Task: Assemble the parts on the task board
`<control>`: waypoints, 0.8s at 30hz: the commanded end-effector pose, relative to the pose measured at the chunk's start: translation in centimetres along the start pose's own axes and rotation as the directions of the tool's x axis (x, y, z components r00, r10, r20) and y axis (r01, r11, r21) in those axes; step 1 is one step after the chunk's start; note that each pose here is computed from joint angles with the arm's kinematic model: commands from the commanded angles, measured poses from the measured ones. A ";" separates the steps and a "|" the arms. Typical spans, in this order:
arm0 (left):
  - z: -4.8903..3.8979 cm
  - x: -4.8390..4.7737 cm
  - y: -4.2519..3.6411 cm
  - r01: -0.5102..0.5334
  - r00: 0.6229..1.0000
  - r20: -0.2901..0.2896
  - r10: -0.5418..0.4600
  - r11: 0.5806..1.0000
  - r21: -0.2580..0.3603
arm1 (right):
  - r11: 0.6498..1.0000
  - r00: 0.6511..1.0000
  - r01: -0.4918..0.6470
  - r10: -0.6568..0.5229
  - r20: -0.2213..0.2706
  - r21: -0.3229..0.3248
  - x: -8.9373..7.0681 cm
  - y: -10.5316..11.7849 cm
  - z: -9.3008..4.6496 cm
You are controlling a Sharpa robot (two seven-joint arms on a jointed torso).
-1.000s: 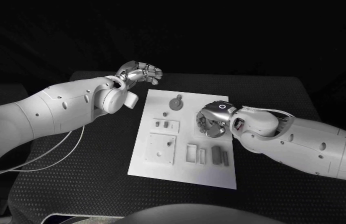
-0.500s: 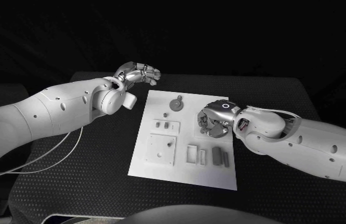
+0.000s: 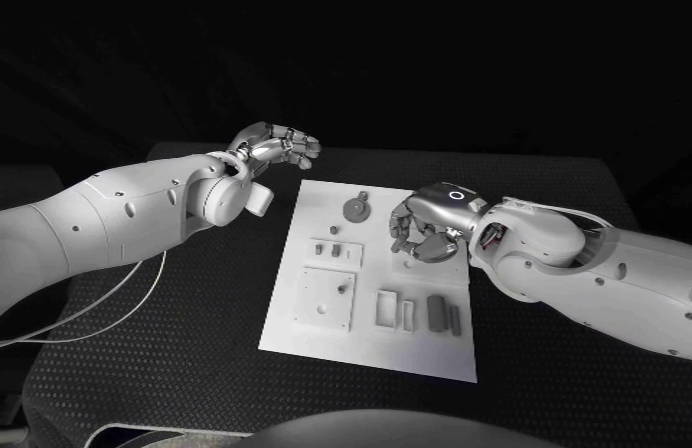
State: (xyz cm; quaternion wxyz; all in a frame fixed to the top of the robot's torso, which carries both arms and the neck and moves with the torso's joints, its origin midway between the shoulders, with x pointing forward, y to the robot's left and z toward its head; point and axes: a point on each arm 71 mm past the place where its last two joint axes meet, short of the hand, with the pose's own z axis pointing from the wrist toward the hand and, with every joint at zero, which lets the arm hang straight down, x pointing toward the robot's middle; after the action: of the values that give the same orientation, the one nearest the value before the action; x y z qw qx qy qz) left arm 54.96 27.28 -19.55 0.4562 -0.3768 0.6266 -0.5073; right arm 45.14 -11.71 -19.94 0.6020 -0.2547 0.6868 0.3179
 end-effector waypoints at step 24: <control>0.51 1.07 -0.37 0.015 1.000 -0.024 -0.014 1.000 0.019 | 0.978 0.998 -0.050 0.040 -0.053 -0.204 4.7 9.7 5.1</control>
State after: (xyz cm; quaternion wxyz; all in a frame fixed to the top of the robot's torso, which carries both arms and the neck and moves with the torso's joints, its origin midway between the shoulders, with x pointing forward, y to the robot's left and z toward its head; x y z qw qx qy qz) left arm 55.12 26.40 -19.58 0.4523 -0.3740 0.6275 -0.5117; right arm 40.77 -1.25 -23.49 0.5453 -0.2969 0.6719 0.4037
